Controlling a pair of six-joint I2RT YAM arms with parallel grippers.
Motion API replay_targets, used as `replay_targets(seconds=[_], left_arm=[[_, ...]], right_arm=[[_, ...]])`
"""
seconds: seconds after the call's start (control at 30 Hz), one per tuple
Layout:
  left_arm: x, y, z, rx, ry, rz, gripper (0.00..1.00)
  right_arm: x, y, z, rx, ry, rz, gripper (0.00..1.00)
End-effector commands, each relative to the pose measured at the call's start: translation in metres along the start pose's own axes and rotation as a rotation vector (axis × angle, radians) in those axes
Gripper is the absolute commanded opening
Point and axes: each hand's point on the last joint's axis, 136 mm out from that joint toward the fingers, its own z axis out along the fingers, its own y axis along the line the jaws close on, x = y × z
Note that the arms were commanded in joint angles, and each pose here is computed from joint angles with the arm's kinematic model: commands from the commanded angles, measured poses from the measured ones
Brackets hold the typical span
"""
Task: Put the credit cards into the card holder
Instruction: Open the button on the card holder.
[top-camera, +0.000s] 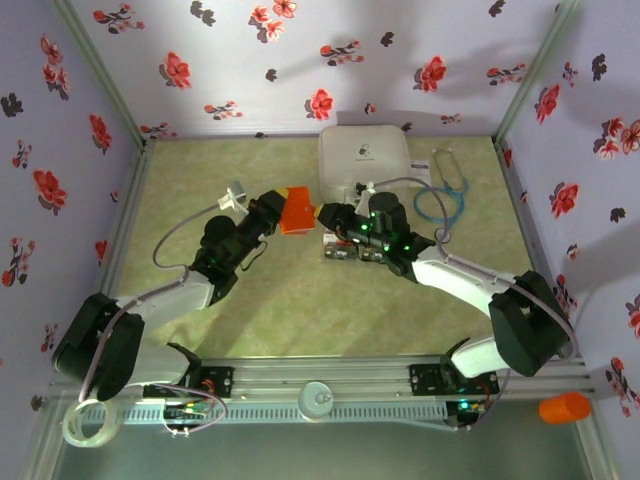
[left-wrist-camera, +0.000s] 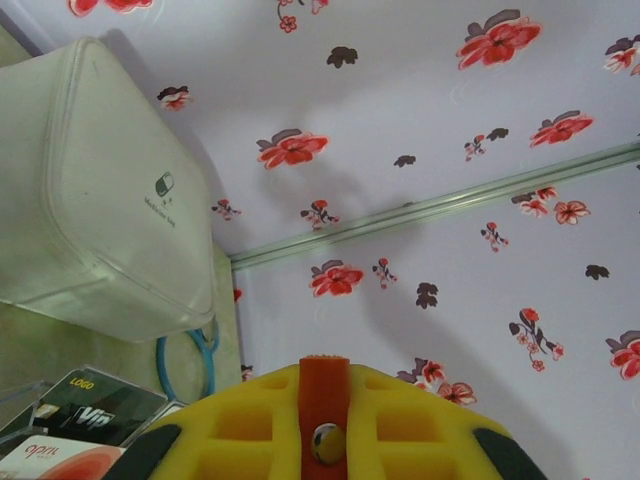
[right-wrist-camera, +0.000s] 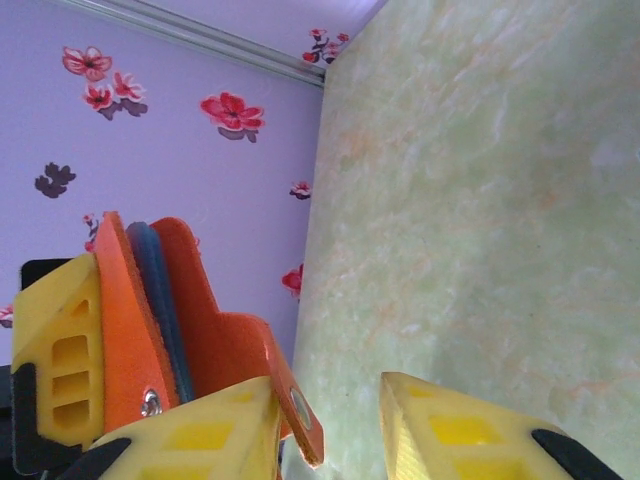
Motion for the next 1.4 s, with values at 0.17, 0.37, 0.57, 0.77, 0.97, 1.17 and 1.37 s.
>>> replay_targets(seconds=[0.17,0.37,0.57,0.77,0.97,1.17,1.37], left_arm=[[-0.015,-0.028,0.008,0.124,-0.062,-0.059,0.00],[-0.021,-0.039,0.012,0.191,-0.092,-0.118,0.00],[-0.022,-0.053,0.015,0.232,-0.097,-0.131,0.00],[-0.021,-0.060,0.017,0.247,-0.092,-0.135,0.00],[-0.017,-0.057,0.020,0.245,-0.083,-0.143,0.00],[-0.011,-0.049,0.021,0.224,-0.072,-0.141,0.00],[-0.007,-0.046,0.022,0.217,-0.065,-0.141,0.00]], right_arm=[[-0.002,0.017,-0.001,-0.104,0.012,0.030,0.31],[-0.002,0.021,0.000,-0.136,0.017,0.048,0.29],[-0.004,0.022,-0.001,-0.158,0.015,0.064,0.27],[-0.007,0.031,0.000,-0.222,0.025,0.088,0.31],[-0.011,0.041,-0.001,-0.279,0.031,0.101,0.32],[-0.021,0.046,-0.010,-0.303,0.012,0.104,0.31],[-0.034,0.045,-0.018,-0.295,-0.019,0.105,0.32]])
